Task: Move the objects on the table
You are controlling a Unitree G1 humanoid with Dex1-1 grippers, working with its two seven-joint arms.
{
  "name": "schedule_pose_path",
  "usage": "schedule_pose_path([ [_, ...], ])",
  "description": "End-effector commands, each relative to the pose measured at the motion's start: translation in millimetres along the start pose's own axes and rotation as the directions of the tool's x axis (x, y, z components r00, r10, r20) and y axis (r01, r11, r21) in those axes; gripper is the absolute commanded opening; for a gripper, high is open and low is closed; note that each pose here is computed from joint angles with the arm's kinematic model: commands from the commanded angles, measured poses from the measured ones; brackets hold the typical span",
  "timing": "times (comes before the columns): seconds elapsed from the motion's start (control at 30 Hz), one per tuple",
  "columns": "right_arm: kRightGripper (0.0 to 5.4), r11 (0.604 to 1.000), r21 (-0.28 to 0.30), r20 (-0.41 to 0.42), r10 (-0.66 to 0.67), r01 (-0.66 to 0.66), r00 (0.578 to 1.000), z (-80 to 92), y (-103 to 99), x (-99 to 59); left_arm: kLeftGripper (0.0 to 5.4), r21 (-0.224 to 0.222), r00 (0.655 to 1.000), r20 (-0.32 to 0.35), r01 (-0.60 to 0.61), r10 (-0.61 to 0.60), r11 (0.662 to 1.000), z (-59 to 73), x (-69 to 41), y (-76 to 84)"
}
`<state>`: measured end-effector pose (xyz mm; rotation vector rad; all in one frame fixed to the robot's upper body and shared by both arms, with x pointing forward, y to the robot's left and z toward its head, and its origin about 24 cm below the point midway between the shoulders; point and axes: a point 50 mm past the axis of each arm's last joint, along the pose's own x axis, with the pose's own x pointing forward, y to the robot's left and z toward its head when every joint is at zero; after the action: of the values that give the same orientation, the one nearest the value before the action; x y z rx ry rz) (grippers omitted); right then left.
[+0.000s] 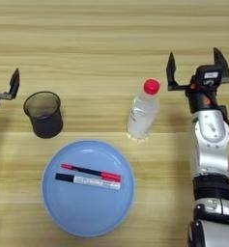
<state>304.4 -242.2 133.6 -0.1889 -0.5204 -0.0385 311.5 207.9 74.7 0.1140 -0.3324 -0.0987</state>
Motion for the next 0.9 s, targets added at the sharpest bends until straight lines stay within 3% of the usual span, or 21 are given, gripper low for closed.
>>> schedule_pose_path([
  [0.03, 5.40, 1.000, -0.006, 0.080, -0.005, 0.005, 0.997, 22.6, -6, 5.7, 5.38, 0.001, 1.000, -0.014, 0.000, 0.000, 1.000, -0.9, -0.8, -0.7],
  [0.3, 5.40, 0.998, 0.048, 0.223, 0.040, -0.051, 0.974, 58.7, 0, 6.8, 5.38, -0.001, 1.000, -0.017, -0.004, 0.004, 1.000, -1.7, -0.5, -1.3],
  [0.43, 5.40, 0.982, 0.116, 0.273, 0.112, -0.148, 0.956, 73.0, 9, 3.9, 5.38, -0.002, 1.000, -0.016, -0.005, 0.005, 1.000, -1.9, -0.2, -1.5],
  [0.67, 5.40, 0.912, 0.254, 0.278, 0.249, -0.321, 0.928, 75.9, 20, -4.4, 5.38, -0.001, 1.000, -0.015, -0.003, 0.003, 1.000, -1.9, 0.4, -1.8],
  [0.9, 5.40, 0.853, 0.280, 0.248, 0.378, -0.440, 0.892, 76.1, 25, -11.1, 5.38, 0.001, 1.000, -0.013, -0.003, 0.003, 1.000, -1.7, 1.1, -1.4],
])
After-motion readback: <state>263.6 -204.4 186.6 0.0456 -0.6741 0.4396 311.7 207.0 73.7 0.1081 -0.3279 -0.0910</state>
